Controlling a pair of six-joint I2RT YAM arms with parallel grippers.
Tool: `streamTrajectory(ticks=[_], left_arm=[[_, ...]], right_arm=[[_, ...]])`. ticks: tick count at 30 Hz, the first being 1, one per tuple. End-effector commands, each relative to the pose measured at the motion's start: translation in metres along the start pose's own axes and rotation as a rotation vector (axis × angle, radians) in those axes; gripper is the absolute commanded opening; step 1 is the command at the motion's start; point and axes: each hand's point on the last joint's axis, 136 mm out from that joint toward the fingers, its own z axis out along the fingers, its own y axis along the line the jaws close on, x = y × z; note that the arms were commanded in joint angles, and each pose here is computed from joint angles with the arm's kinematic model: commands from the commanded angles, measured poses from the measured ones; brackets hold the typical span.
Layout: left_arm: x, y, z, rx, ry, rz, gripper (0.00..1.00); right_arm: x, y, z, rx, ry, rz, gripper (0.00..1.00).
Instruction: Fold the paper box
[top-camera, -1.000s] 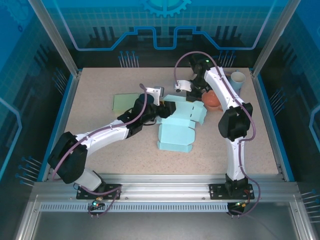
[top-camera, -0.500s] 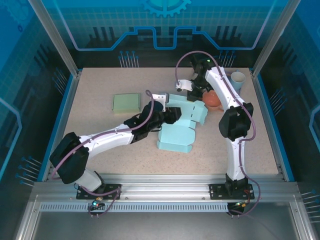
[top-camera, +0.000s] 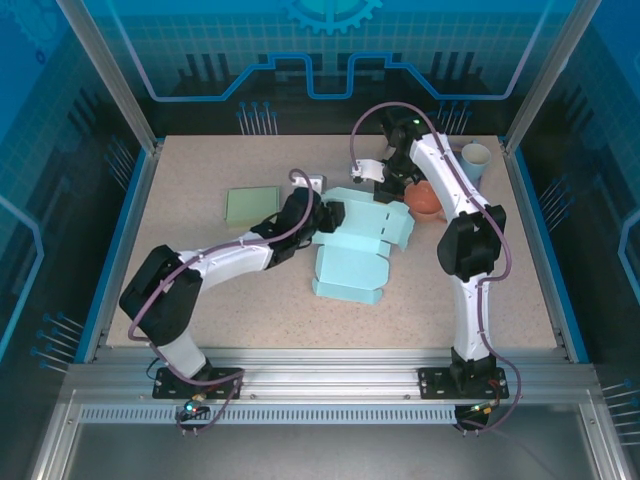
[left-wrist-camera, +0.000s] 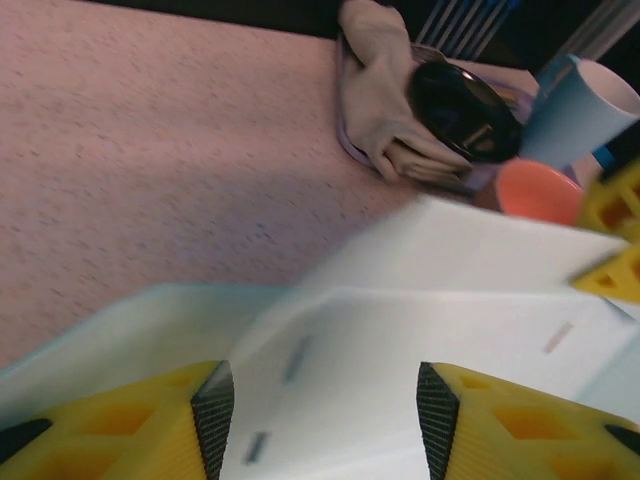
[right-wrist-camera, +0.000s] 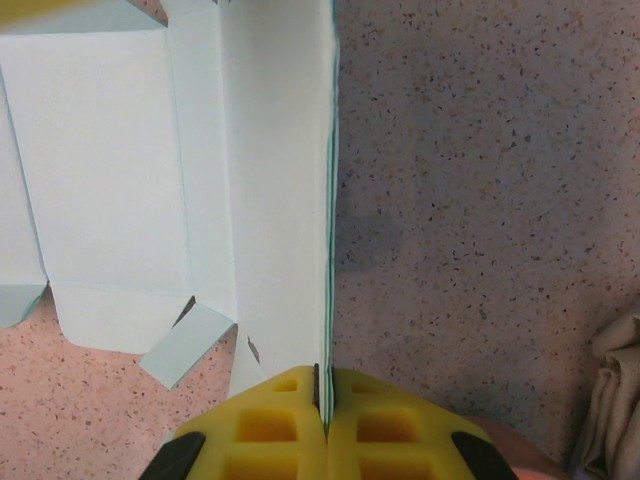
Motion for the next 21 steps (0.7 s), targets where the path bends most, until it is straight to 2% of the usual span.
streamTrajectory(ticks=[1,4,8,14,21], left_arm=[[-0.017,0.001,-0.006,0.053,-0.068,0.045,0.55],[-0.021,0.004,-0.004,0.13,-0.054,0.025,0.56],[-0.024,-0.011,-0.005,0.229,-0.047,0.039,0.56],[-0.034,-0.014,-0.007,0.222,-0.061,0.047,0.56],[-0.026,-0.033,-0.013,0.305,-0.026,0.041,0.55]], right_arm=[[0.005,-0.002,-0.001,-0.007,0.001,0.025,0.0],[0.004,-0.002,0.0,-0.01,-0.001,0.023,0.0],[0.006,-0.001,0.003,-0.014,0.008,0.025,0.0],[0.006,-0.001,0.003,-0.014,0.009,0.023,0.0],[0.008,-0.002,0.008,-0.022,0.017,0.033,0.0]])
